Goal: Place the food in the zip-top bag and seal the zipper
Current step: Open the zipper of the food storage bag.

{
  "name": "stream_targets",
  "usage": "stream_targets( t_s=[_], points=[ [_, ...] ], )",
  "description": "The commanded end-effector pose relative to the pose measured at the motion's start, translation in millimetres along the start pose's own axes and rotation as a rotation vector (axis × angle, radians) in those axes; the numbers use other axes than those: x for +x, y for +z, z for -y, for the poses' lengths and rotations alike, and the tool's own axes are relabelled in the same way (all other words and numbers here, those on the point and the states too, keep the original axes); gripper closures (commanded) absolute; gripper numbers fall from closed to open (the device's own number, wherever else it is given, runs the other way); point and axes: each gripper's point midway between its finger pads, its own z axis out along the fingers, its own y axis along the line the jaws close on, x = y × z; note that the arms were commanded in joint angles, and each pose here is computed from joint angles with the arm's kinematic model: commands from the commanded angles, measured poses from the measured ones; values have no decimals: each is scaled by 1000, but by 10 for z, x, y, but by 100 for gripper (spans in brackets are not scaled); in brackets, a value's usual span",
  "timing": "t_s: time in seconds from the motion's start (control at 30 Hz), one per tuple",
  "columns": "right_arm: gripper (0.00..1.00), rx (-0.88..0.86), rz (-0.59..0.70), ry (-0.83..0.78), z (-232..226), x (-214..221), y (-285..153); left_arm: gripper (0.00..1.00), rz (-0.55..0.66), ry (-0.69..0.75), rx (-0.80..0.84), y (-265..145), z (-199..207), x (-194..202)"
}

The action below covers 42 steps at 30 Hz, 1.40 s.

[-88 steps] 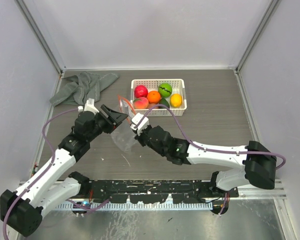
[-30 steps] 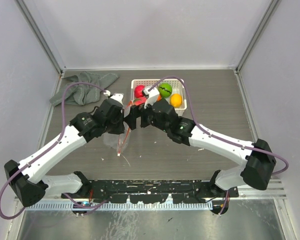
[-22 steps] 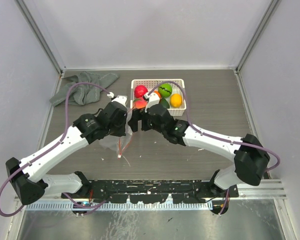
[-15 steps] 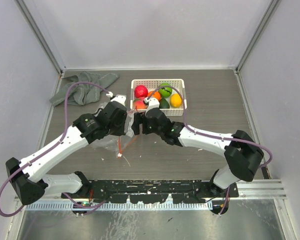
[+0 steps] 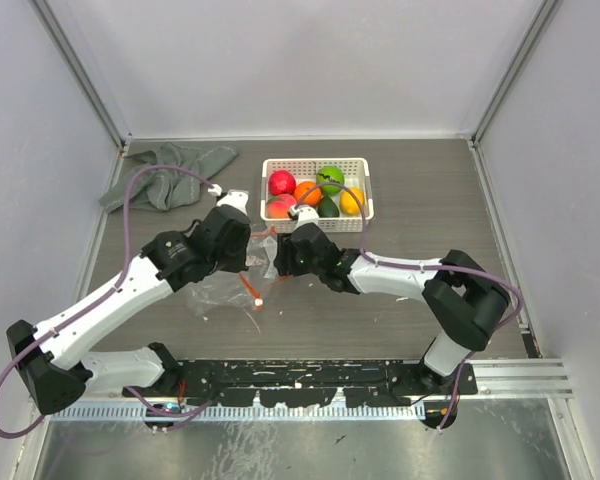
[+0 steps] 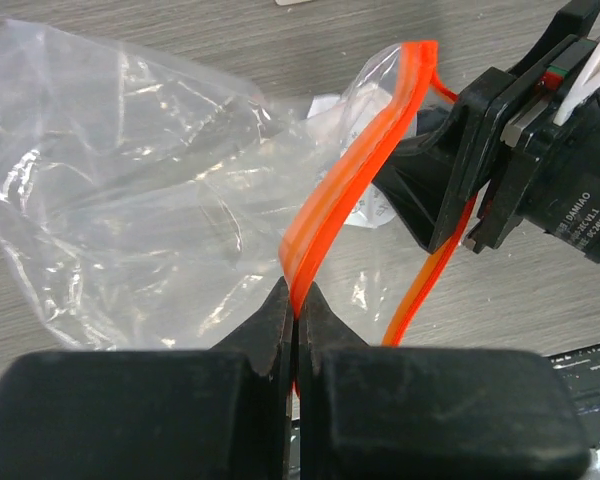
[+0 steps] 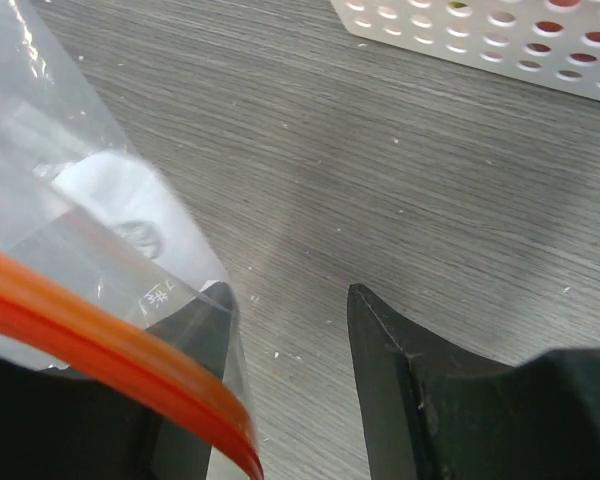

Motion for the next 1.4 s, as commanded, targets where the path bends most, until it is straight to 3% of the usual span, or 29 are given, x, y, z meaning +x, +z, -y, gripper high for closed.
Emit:
stream_targets(
  t_s=[0.0,0.4,0.77,1.13,1.37],
  points=[
    [46,29,28,25,115,-50,53,100,92,3,-39,-113,-113,-170],
    [39,-208,97,-55,-333,-368,-230,100,74,78,-147,-32,-275,-179],
    [36,-229,116,-30,-356,-414,-241,100,73,66,-117,-3,-227,-143],
    [21,-402,116,-169,-475,-900,-650,100,57,113,-259,-62,-525,-298],
    [15,-423,144,-224,-290,-1276,-805,100,21,141,-305,28,-611,-294]
  ],
)
